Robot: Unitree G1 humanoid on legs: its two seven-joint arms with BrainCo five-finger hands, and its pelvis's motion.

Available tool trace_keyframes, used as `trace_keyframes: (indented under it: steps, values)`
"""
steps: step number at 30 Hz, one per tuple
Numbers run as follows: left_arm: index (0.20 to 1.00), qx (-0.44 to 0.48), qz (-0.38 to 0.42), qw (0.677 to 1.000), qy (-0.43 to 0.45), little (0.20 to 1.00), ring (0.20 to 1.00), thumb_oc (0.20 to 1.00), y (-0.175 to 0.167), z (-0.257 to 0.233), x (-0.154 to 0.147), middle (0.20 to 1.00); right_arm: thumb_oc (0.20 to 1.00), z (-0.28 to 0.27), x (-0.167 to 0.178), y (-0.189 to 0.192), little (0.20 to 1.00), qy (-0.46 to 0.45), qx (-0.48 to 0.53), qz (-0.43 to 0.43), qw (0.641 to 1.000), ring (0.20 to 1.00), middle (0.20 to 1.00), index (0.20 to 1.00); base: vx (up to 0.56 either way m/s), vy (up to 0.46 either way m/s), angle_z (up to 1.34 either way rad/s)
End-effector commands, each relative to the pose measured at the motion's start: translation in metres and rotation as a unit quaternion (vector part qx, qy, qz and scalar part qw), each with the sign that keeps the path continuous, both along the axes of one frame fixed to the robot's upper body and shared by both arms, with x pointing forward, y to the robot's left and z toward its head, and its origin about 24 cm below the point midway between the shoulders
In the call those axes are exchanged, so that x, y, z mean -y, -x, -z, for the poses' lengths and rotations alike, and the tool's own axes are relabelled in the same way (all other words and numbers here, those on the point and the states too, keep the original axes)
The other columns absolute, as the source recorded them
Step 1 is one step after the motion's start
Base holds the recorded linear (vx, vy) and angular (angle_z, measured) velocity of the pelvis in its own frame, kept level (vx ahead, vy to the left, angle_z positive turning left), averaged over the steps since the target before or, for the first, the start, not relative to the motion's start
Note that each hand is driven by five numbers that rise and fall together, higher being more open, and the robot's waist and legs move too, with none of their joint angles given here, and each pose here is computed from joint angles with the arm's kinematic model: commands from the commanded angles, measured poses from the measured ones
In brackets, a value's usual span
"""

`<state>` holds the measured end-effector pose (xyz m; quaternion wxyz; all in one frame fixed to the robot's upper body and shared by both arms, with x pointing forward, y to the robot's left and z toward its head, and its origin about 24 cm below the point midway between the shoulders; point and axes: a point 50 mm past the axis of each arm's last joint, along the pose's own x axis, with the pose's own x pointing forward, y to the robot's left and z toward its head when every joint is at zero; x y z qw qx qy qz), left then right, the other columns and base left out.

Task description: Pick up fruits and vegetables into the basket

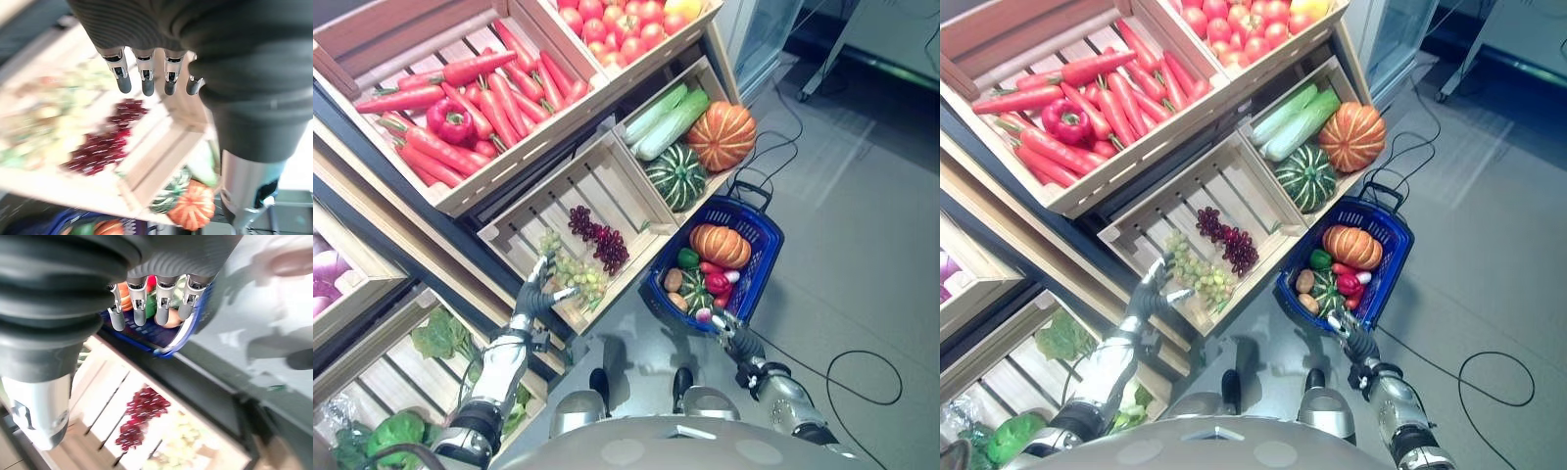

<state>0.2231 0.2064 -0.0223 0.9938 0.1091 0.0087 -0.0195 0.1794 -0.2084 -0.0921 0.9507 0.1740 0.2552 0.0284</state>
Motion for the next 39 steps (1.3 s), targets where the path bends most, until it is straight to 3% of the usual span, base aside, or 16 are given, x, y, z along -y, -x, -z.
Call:
trace_keyframes:
  steps: [1,4,7,11,20,27,31,34,39]
  values:
    - [1.000,0.167,-0.019,0.982,-0.091,1.000,1.000,1.000,-0.023,-0.054,-0.002,1.000,1.000,-0.045,0.001,-0.038,1.000,0.003,0.124,0.018,0.992,1.000,1.000,1.000,-0.15,0.037,-0.07]
    - [1.000,0.234,-0.029,0.953,-0.190,1.000,1.000,1.000,-0.031,-0.076,0.001,1.000,1.000,-0.063,0.004,-0.045,1.000,0.005,0.174,0.014,0.985,1.000,1.000,1.000,-0.09,0.026,-0.09]
    - [1.000,0.305,-0.050,0.895,-0.321,1.000,1.000,1.000,-0.048,-0.108,-0.001,1.000,1.000,-0.082,0.008,-0.050,1.000,0.020,0.216,0.000,0.976,1.000,1.000,1.000,-0.05,0.041,-0.02]
    - [1.000,0.364,-0.083,0.842,-0.389,1.000,1.000,1.000,-0.071,-0.150,-0.009,1.000,1.000,-0.096,0.014,-0.055,1.000,0.033,0.247,-0.011,0.968,1.000,1.000,1.000,-0.04,0.036,-0.12]
    - [1.000,0.396,-0.110,0.744,-0.527,1.000,1.000,1.000,-0.107,-0.209,-0.014,1.000,1.000,-0.122,0.017,-0.065,1.000,0.069,0.286,-0.046,0.955,1.000,1.000,1.000,-0.03,0.019,-0.13]
    - [1.000,0.373,-0.133,0.687,-0.609,1.000,1.000,1.000,-0.132,-0.239,-0.012,1.000,1.000,-0.145,0.017,-0.072,1.000,0.087,0.325,-0.065,0.940,1.000,1.000,1.000,-0.03,-0.027,-0.15]
    - [1.000,0.345,-0.148,0.680,-0.630,1.000,1.000,1.000,-0.140,-0.240,-0.014,1.000,1.000,-0.154,0.017,-0.074,1.000,0.087,0.342,-0.063,0.934,1.000,1.000,1.000,0.01,-0.020,-0.17]
    - [1.000,0.299,-0.160,0.653,-0.677,1.000,1.000,1.000,-0.149,-0.236,-0.020,1.000,1.000,-0.163,0.018,-0.073,1.000,0.089,0.360,-0.060,0.927,1.000,1.000,1.000,0.06,0.003,-0.15]
    - [1.000,0.225,-0.176,0.636,-0.717,1.000,1.000,1.000,-0.157,-0.230,-0.034,1.000,1.000,-0.177,0.021,-0.075,1.000,0.092,0.384,-0.055,0.917,1.000,1.000,1.000,0.02,0.000,-0.11]
